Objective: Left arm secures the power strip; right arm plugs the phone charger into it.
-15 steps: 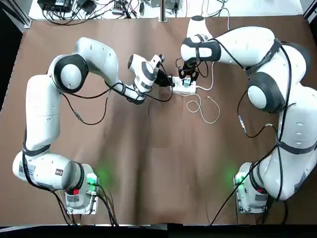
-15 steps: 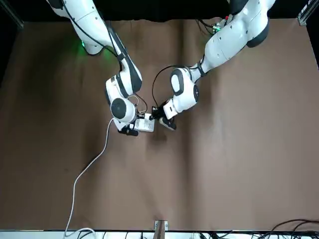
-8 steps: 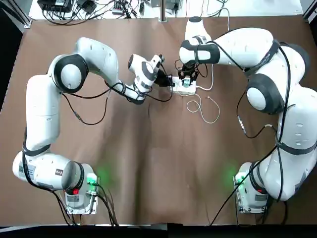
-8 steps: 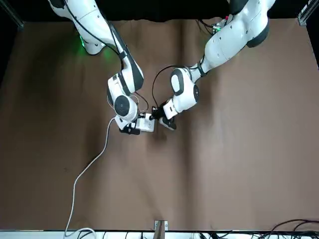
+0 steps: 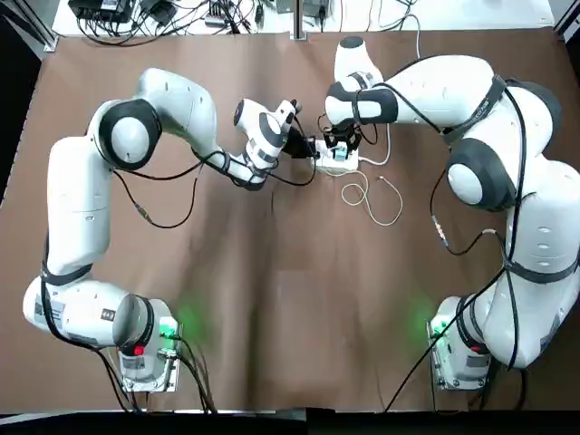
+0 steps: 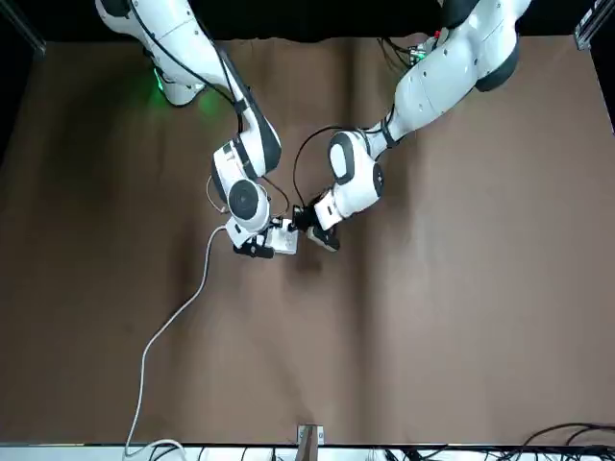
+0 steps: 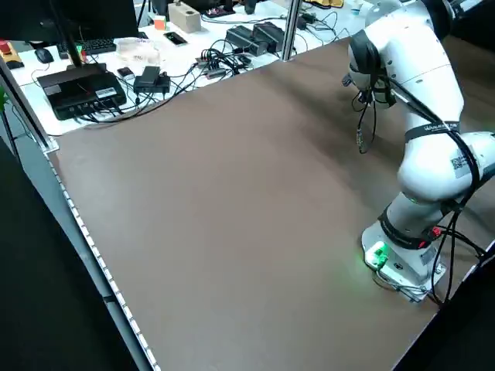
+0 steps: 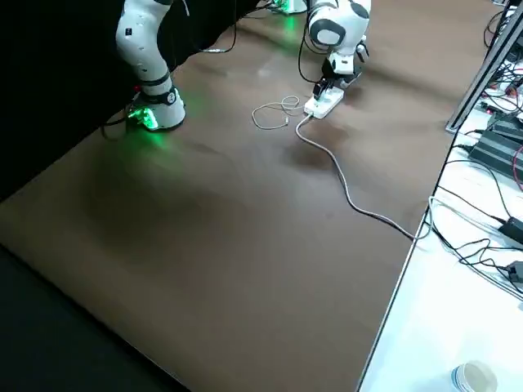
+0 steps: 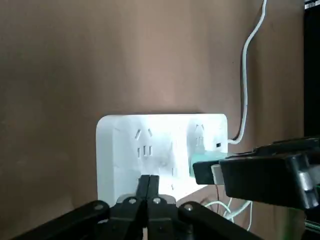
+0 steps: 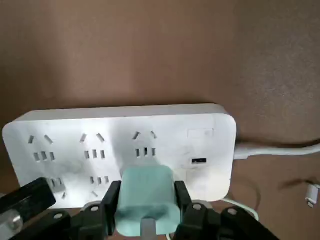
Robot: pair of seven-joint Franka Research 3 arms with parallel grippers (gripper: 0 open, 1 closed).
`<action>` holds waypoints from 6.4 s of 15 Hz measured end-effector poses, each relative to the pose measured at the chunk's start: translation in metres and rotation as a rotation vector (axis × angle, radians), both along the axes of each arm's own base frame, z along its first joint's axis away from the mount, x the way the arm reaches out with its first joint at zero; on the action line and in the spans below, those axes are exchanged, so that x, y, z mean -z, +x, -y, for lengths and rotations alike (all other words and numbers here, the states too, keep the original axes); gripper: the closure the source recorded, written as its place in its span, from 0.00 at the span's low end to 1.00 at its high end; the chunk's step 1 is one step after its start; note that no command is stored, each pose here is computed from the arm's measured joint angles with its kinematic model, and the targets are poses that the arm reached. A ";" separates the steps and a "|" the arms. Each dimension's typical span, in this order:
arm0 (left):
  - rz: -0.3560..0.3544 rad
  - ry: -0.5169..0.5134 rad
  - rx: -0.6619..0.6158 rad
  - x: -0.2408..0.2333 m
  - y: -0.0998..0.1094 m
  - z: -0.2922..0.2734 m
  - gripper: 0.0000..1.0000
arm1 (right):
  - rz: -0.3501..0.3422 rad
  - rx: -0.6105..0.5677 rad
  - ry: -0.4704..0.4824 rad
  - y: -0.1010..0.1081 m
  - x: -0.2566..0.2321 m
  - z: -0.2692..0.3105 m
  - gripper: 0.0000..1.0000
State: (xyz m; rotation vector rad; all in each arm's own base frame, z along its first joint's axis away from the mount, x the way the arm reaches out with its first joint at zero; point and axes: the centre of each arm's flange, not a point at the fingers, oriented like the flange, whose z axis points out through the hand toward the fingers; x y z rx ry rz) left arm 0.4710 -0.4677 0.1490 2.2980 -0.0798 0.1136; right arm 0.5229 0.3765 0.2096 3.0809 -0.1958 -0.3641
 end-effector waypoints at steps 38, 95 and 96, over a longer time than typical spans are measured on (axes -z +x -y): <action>-0.126 0.008 0.057 -0.075 0.074 -0.043 0.99 | 0.250 0.101 0.102 0.054 -0.452 0.401 0.00; -0.046 0.813 -0.176 -0.501 0.077 -0.454 0.00 | 0.310 -0.053 0.039 0.030 -0.433 0.378 0.00; -0.050 0.814 -0.179 -0.500 0.077 -0.456 0.00 | 0.310 -0.049 0.039 0.030 -0.433 0.380 0.00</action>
